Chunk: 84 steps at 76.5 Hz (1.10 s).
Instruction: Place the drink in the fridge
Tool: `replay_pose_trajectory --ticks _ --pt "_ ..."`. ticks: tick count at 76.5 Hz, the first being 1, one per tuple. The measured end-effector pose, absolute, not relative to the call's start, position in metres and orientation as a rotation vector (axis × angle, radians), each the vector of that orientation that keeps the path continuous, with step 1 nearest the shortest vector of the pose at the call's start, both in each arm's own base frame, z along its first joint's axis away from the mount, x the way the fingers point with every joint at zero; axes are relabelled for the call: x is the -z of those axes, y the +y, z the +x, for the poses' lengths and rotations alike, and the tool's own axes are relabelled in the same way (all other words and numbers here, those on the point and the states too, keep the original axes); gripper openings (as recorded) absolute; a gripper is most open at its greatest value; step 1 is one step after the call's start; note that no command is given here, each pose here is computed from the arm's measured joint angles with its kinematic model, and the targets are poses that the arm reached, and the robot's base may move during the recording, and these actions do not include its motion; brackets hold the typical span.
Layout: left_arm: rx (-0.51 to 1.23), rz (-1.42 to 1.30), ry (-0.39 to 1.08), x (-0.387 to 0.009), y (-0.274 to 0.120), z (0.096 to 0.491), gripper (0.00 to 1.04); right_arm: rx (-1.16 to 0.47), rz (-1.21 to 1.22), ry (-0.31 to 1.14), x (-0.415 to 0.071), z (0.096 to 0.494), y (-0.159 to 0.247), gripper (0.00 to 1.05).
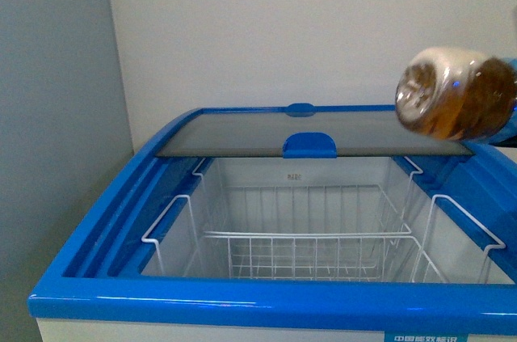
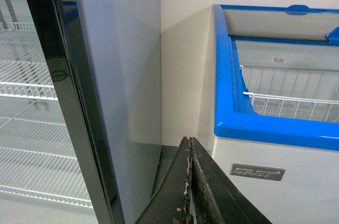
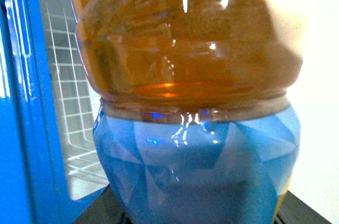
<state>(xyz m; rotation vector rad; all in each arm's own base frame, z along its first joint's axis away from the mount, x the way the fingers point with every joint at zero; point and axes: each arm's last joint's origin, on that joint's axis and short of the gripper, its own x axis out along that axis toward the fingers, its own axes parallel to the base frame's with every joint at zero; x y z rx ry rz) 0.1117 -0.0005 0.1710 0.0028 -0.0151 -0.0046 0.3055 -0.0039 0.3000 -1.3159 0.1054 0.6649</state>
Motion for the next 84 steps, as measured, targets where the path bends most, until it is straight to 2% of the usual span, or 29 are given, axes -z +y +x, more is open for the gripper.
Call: replay_pose_trajectory --ticks 20,25,42,84 --pt "0.005 0.003 -0.011 -0.170 0.000 0.107 0.03 -0.706 -1.469 0.114 -0.276 0.352 0.026 0.37" --pt "0.004 0.003 0.020 -0.166 0.000 0.101 0.03 -0.701 -1.462 0.118 -0.271 0.364 0.037 0.37" --pt "0.005 0.003 -0.009 -0.168 0.000 0.097 0.03 -0.699 -1.388 0.147 -0.252 0.396 0.070 0.37" --pt "0.005 0.002 -0.009 -0.168 0.000 0.097 0.03 -0.700 -1.330 0.212 -0.189 0.433 0.099 0.37"
